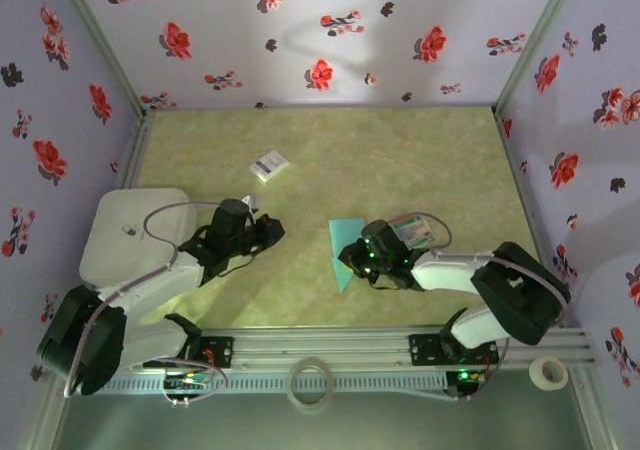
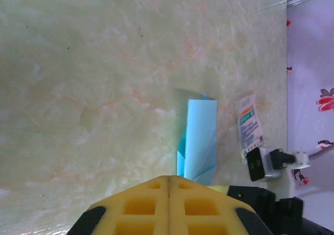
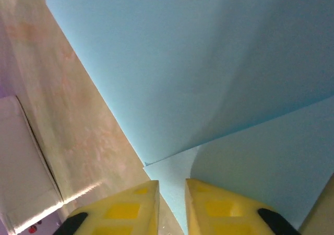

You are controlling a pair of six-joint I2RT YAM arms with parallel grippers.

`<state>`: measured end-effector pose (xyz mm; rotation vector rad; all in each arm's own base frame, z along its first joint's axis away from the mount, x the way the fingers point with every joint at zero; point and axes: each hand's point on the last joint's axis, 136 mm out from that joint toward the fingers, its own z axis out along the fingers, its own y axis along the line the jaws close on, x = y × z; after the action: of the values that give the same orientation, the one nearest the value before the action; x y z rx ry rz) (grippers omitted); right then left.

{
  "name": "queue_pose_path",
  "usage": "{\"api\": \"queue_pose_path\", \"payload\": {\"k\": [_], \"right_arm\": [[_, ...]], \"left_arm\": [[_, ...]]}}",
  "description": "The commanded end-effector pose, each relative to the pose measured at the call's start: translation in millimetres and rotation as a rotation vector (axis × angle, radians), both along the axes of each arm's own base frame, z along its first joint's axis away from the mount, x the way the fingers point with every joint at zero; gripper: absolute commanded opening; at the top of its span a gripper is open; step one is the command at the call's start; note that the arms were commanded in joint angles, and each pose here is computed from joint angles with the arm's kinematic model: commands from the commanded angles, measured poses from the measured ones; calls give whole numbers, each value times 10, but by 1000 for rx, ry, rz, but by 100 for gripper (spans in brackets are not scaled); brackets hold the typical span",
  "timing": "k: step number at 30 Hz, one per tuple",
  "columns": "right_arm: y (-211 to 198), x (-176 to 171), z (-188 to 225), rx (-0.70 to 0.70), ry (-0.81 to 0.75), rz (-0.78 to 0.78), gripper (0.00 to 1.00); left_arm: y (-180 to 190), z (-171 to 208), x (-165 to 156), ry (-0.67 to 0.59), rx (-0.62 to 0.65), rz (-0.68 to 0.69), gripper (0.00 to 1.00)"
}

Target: Fold a paper plane with a square sheet of paper (pick it up from the middle)

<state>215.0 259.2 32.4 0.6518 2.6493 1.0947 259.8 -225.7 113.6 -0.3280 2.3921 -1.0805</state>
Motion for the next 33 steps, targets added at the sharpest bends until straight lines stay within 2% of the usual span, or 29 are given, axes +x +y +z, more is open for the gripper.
{"api": "queue_pose_path", "payload": {"k": [1,10,13,19,33], "right_arm": [[-64,56,139,-71,-44,-13,23],[-102,44,263,-140,-65,-29,33],[-139,13,242,-170,-19,-68,33],[-125,-21,366,-193,-21,-76,34],[-278,-43,560,-191,-90,-92,36]], "left_arm": [[-34,19,-66,6,-26,-18,6],[-62,148,-147,-21,-61,-45,7],[-37,198,-199,-24,-67,-50,8],[18,146,-295,5,-28,-68,8],[15,173,-303,30,-11,-71,8]]}}
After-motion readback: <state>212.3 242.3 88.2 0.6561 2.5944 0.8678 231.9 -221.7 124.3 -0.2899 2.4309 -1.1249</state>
